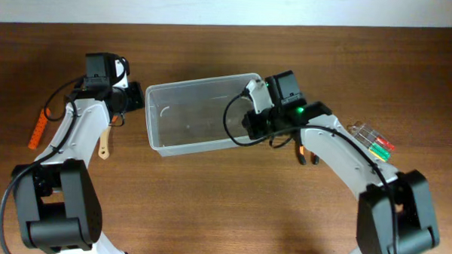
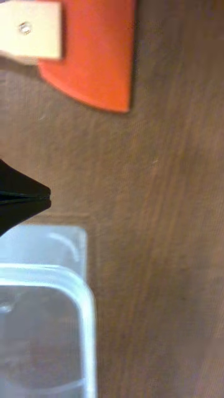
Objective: Pack container
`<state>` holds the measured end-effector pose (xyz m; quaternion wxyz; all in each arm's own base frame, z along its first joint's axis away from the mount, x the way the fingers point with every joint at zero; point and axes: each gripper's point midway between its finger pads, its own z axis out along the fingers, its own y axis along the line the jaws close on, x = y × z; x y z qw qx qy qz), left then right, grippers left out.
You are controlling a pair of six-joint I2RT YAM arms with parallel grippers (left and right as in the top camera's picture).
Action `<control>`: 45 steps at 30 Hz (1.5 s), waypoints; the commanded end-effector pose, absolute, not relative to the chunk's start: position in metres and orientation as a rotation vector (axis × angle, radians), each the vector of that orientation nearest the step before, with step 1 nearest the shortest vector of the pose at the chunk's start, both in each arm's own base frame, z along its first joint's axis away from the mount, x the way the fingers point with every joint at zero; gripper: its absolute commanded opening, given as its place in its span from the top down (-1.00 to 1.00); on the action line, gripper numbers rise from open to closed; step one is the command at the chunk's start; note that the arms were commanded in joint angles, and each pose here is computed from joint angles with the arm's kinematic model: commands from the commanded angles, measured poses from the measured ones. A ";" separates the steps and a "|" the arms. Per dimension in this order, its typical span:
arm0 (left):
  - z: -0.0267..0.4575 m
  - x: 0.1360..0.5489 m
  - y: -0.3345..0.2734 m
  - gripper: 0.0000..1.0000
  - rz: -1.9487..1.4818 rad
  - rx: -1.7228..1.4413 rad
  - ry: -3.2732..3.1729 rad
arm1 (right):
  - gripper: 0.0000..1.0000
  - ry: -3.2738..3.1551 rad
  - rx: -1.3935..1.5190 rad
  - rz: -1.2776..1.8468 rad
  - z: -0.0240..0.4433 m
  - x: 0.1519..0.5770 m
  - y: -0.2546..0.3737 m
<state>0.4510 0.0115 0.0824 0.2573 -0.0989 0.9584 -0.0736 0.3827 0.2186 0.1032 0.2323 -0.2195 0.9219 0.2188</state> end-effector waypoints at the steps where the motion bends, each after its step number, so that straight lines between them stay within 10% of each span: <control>1: 0.100 0.453 0.005 0.96 -0.248 -0.220 2.608 | 0.91 2.326 -0.584 0.473 0.182 0.410 0.211; 13: 0.191 0.379 -0.034 0.93 -0.220 0.033 2.709 | 0.92 2.384 -0.294 0.140 0.207 0.432 0.125; 29: 0.099 0.264 -0.106 0.90 -0.168 0.458 3.097 | 0.92 2.517 -0.075 0.134 0.188 0.420 0.085; 45: 0.059 0.299 -0.066 0.89 0.107 0.354 2.955 | 0.92 2.542 -0.067 0.126 0.184 0.416 0.081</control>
